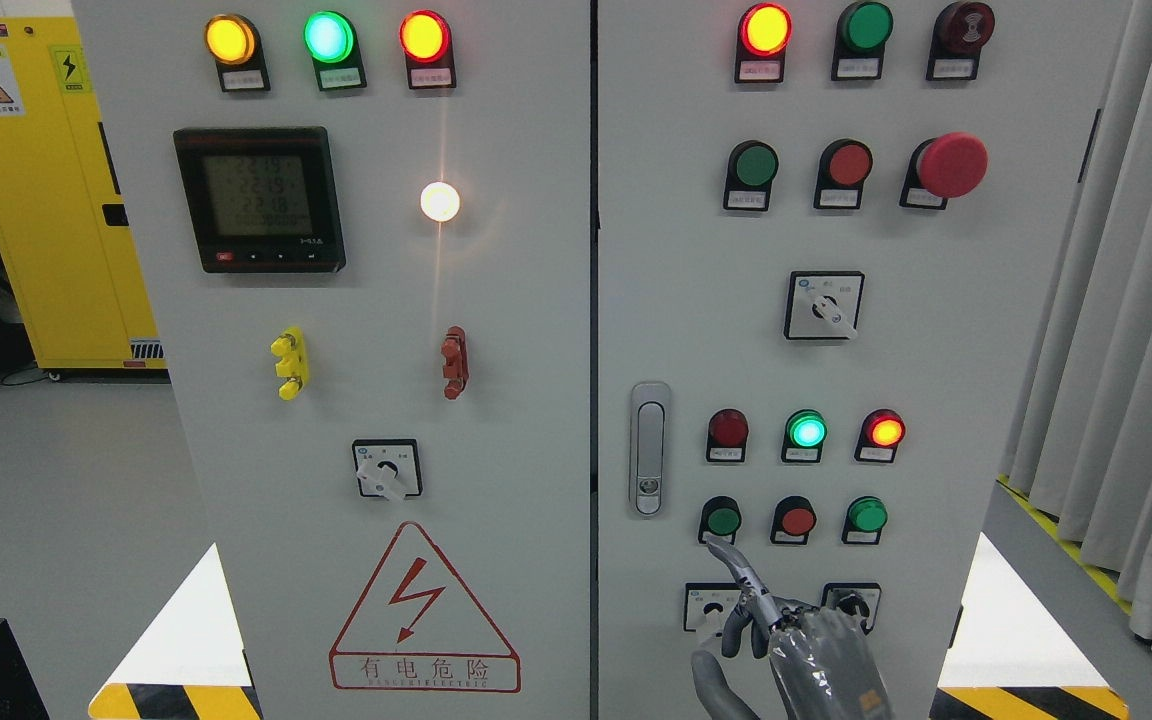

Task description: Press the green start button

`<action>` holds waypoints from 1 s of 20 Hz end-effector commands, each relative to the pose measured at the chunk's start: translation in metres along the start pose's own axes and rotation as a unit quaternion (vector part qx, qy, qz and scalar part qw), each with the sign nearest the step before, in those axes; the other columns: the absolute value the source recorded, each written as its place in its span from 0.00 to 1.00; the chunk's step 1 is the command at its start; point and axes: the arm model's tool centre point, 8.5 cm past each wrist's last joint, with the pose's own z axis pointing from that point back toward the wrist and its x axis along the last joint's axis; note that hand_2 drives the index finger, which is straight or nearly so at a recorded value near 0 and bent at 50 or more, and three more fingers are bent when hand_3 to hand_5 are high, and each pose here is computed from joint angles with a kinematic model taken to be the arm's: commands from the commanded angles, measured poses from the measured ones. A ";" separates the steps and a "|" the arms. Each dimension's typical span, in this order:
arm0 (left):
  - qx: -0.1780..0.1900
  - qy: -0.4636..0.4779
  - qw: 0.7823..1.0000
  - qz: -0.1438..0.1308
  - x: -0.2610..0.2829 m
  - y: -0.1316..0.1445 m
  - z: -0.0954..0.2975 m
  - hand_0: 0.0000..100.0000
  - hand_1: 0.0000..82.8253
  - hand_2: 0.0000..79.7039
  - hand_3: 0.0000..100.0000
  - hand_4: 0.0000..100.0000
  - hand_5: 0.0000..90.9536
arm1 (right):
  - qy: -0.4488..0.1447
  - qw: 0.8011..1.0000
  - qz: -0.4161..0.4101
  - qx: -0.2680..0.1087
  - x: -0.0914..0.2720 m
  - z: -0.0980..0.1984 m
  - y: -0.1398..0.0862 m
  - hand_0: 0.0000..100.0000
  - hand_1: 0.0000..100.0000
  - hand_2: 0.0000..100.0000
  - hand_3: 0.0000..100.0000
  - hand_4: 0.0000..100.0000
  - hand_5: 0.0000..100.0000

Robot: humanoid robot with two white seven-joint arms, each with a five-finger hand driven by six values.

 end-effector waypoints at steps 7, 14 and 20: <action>0.000 0.000 1.000 0.000 0.000 0.000 0.000 0.12 0.67 0.00 0.00 0.00 0.00 | 0.039 0.999 0.014 0.030 -0.034 -0.002 0.022 0.62 0.87 0.02 0.89 0.97 1.00; 0.000 0.000 1.000 0.000 0.000 0.000 0.000 0.12 0.67 0.00 0.00 0.00 0.00 | 0.051 0.998 0.011 0.035 -0.043 0.000 0.027 0.67 0.86 0.02 0.87 0.96 0.98; 0.000 0.000 1.000 0.000 0.000 0.000 0.000 0.12 0.67 0.00 0.00 0.00 0.00 | 0.051 0.998 0.011 0.035 -0.044 -0.004 0.026 0.68 0.86 0.02 0.86 0.95 0.97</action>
